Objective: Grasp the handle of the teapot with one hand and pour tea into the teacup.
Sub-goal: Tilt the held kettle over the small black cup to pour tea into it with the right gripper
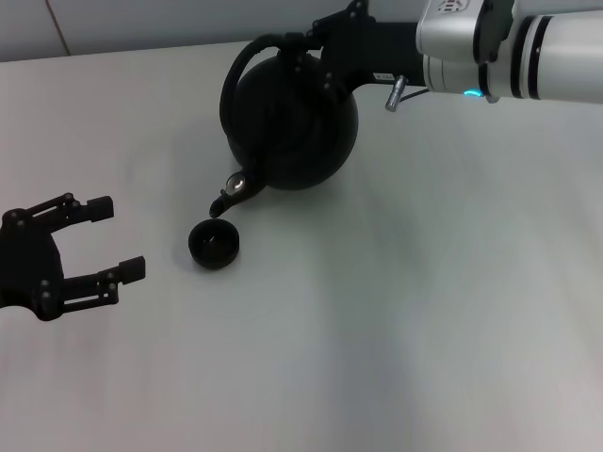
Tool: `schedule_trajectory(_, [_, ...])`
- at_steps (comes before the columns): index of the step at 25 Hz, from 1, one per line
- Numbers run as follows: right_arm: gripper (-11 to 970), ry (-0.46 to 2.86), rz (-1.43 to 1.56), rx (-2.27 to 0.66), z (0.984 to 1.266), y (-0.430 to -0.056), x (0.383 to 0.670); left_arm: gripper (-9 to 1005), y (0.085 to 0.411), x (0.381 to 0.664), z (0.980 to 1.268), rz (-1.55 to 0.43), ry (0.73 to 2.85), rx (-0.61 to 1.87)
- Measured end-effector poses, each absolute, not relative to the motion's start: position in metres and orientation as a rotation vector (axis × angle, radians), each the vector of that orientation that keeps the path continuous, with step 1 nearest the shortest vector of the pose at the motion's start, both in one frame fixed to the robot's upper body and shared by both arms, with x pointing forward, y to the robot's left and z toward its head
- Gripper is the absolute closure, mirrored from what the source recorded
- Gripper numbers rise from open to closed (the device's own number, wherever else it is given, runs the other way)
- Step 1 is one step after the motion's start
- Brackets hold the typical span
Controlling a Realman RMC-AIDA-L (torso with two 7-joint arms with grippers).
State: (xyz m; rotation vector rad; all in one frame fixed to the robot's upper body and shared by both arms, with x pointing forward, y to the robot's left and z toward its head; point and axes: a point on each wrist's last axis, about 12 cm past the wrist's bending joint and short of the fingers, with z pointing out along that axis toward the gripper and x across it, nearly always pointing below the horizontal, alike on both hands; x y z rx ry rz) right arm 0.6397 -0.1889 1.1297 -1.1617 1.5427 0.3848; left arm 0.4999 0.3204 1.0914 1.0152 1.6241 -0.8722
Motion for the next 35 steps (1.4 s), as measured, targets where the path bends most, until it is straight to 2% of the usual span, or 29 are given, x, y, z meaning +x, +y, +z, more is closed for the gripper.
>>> schedule_trajectory(35, [825,1.488,0.355,-1.234,1.1351,-0.1805,0.6378,142,0.3204,0.5004,1.0897,-0.867,1.633,1.006])
